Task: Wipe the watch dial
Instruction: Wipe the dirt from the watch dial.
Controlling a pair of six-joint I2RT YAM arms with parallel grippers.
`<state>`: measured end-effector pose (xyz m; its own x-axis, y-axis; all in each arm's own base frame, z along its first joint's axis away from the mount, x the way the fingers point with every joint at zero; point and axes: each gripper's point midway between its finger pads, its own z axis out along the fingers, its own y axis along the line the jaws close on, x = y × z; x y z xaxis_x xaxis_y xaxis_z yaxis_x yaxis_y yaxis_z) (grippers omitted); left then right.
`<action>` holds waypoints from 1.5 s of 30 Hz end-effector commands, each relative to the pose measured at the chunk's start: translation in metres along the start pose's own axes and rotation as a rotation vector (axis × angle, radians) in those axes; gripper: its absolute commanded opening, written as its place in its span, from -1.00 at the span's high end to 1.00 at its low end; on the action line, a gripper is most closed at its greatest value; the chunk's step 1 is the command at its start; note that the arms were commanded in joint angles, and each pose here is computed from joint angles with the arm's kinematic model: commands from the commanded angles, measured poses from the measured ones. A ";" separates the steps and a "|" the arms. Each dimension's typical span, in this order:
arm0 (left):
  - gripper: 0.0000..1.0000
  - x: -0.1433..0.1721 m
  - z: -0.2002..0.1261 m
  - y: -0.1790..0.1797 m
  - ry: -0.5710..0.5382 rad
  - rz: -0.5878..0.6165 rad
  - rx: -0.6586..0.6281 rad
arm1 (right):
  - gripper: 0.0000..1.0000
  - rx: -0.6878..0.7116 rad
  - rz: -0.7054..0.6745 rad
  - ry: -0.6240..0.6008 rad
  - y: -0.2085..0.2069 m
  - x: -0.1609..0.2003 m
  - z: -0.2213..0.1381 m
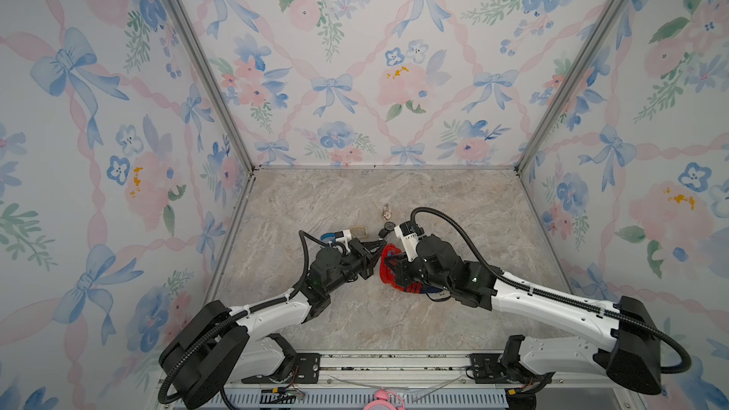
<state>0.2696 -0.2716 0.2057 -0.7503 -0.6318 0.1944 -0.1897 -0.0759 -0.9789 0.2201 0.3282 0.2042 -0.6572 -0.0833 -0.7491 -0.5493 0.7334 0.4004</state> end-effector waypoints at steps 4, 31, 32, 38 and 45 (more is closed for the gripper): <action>1.00 0.006 -0.003 -0.011 0.018 0.001 0.045 | 1.00 -0.007 0.019 -0.016 0.002 -0.007 -0.001; 1.00 0.005 -0.003 -0.009 0.016 0.002 0.041 | 1.00 0.035 0.015 -0.006 -0.007 -0.006 -0.002; 1.00 0.005 -0.003 -0.009 0.017 0.000 0.039 | 1.00 0.025 0.013 0.000 -0.004 -0.006 -0.002; 1.00 0.006 -0.002 -0.010 0.018 0.002 0.041 | 1.00 0.035 -0.020 0.001 0.001 -0.005 -0.002; 1.00 0.006 -0.003 -0.010 0.018 0.000 0.041 | 1.00 0.058 0.016 -0.016 -0.016 -0.009 -0.007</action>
<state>0.2699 -0.2710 0.2068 -0.7476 -0.6352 0.1940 -0.1872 -0.0787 -0.9792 0.2282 0.3185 0.2026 -0.6668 -0.0791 -0.7410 -0.5151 0.7675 0.3816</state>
